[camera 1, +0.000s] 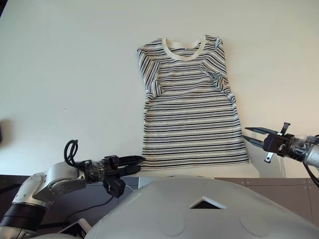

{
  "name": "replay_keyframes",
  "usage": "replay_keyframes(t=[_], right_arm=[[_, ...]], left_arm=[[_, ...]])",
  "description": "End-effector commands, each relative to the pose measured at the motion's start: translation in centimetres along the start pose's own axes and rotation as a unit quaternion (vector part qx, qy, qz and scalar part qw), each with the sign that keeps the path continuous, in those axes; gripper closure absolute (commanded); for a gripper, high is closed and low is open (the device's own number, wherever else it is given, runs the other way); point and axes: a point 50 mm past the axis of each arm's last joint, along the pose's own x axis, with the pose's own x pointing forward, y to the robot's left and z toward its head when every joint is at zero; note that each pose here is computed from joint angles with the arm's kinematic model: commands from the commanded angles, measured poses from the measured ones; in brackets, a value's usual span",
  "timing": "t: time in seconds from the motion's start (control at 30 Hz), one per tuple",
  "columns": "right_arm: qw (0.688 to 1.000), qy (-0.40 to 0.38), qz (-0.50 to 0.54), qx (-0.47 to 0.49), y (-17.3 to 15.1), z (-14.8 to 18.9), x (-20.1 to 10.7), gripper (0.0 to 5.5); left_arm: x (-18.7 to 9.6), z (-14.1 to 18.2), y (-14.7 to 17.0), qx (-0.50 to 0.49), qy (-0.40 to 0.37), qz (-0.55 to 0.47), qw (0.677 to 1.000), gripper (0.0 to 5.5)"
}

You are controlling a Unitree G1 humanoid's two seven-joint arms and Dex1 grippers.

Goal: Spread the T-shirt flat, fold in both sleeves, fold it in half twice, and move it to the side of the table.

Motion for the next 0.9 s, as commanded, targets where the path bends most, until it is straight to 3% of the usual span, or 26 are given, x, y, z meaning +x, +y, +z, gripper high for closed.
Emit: replay_keyframes(t=[0.03, 0.3, 0.63, 0.9], right_arm=[[1.000, 0.007, 0.004, -0.020, -0.5, 0.0, -0.1, 4.28], [0.999, 0.010, 0.011, -0.045, -0.9, 0.0, -0.5, 4.28], [0.975, 0.032, 0.076, -0.208, -1.1, -1.1, -3.9, 4.28], [0.908, -0.040, 0.168, -0.381, 3.5, -1.7, -2.2, 4.28]], left_arm=[[0.2, -0.8, -2.9, -0.031, 0.042, -0.096, 0.994, 4.07], [0.9, -0.7, -2.9, -0.045, 0.040, -0.083, 0.995, 5.38], [0.6, -1.6, -2.1, -0.057, 0.069, -0.052, 0.995, 5.38], [0.3, -2.0, -1.3, -0.047, 0.069, -0.061, 0.995, 5.38]])
